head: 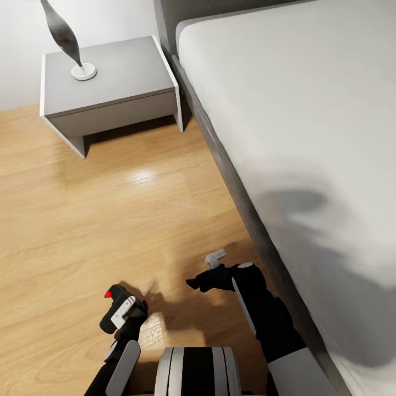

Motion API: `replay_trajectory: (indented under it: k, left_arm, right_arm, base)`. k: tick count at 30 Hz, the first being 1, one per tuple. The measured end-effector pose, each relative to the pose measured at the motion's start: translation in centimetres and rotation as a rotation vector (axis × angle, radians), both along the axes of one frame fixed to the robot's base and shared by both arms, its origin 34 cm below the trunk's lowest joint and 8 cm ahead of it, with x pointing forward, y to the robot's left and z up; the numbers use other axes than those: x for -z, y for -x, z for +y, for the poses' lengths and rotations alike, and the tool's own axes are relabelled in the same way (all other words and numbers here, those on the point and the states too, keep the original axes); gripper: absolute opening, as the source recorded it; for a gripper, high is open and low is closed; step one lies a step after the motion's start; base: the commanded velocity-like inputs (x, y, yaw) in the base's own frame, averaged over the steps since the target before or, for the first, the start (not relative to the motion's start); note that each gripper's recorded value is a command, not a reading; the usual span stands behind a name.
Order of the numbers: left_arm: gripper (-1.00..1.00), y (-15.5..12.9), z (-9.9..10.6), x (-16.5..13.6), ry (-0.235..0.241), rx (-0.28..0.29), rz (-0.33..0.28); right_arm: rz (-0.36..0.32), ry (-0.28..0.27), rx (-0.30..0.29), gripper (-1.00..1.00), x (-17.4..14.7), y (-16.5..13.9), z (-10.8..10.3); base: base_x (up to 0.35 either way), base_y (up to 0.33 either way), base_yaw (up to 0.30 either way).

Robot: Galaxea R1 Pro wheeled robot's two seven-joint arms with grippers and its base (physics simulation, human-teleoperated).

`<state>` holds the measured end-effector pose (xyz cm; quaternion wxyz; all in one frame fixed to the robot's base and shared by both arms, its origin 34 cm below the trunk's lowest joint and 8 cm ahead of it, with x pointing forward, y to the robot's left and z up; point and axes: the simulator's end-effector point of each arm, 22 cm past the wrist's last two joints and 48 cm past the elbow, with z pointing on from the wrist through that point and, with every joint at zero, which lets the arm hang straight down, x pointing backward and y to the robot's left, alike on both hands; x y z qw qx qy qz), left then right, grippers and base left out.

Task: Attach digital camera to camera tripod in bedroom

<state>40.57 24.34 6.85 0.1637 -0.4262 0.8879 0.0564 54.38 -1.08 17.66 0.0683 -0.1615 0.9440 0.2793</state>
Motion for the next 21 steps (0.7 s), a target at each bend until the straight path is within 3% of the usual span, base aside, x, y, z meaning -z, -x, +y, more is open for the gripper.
replay_trajectory:
  k: [14, 21]
  left_arm:
    - [1.0, -0.06, -0.03, -0.02, 0.001, -0.001, -0.001]
    - [1.0, -0.04, -0.08, -0.02, 0.001, -0.001, -0.001]
  right_arm:
    - [-0.001, 0.0, 0.0, 1.0, -0.04, -0.03, 0.01]
    - [-0.001, 0.0, 0.0, 1.0, -0.05, -0.04, 0.0]
  base:
    - [0.002, 0.0, 0.0]
    - [0.108, 0.0, 0.0]
